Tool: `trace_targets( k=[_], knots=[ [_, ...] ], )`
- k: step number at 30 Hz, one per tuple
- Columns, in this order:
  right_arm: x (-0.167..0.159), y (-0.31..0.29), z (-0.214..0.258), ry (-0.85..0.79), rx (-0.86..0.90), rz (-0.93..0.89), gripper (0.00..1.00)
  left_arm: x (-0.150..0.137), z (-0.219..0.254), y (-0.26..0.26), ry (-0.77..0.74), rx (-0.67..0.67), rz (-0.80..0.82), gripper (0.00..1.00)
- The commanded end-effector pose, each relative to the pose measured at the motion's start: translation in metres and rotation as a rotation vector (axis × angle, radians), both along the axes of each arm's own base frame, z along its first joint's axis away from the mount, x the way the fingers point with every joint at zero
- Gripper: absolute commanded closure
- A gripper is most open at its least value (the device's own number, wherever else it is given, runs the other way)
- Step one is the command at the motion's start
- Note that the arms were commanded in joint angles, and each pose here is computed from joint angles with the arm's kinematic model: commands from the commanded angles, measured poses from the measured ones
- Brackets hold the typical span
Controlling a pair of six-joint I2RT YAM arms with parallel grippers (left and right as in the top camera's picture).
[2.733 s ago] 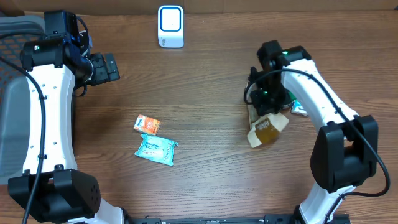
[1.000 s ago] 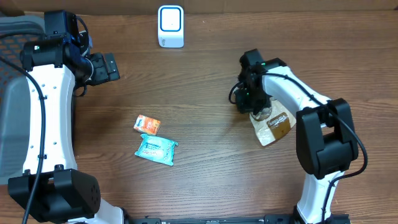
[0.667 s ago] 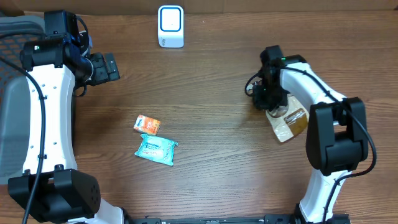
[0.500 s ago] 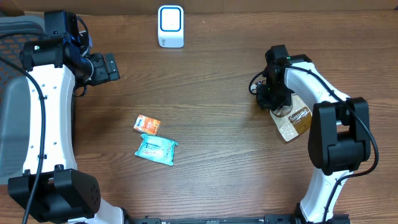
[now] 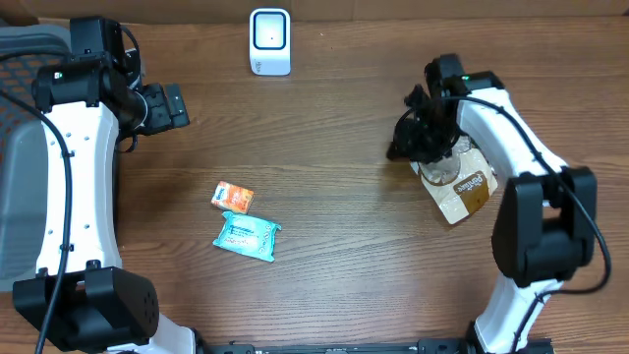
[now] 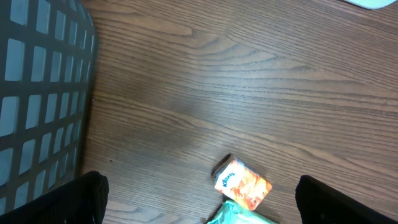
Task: Scan the item barcode
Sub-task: 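Set the bag down on the table and open the right gripper, then move the right gripper left over the light-teal wipes pack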
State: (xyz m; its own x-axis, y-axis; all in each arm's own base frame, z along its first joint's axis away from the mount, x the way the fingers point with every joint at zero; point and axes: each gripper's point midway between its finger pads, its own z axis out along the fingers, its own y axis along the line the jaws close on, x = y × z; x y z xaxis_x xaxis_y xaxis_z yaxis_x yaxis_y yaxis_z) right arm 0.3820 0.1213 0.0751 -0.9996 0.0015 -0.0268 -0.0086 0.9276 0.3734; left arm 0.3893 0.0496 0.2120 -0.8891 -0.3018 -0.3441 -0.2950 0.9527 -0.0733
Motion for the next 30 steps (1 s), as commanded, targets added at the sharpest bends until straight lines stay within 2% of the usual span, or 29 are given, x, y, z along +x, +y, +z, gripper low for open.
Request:
trace_targets(
  k=[1,7,18,24,30],
  knots=[
    [-0.003,0.041,0.035,0.002,0.199,-0.027,0.56,0.002,0.0,0.001,0.0,0.009,0.004,0.01],
    [-0.03,0.087,0.016,0.086,0.235,-0.022,0.45,0.002,0.0,0.001,0.0,0.009,0.004,0.0],
    [-0.085,0.182,-0.027,0.106,0.256,0.028,0.45,0.002,0.0,0.001,0.0,0.009,0.004,0.0],
    [-0.101,0.214,-0.044,0.048,0.229,0.042,0.45,0.002,0.0,0.001,0.0,0.008,0.004,0.01],
    [-0.125,0.242,-0.06,0.031,0.219,0.13,0.45,0.002,0.0,0.001,0.0,0.008,0.004,0.0]
  ],
)
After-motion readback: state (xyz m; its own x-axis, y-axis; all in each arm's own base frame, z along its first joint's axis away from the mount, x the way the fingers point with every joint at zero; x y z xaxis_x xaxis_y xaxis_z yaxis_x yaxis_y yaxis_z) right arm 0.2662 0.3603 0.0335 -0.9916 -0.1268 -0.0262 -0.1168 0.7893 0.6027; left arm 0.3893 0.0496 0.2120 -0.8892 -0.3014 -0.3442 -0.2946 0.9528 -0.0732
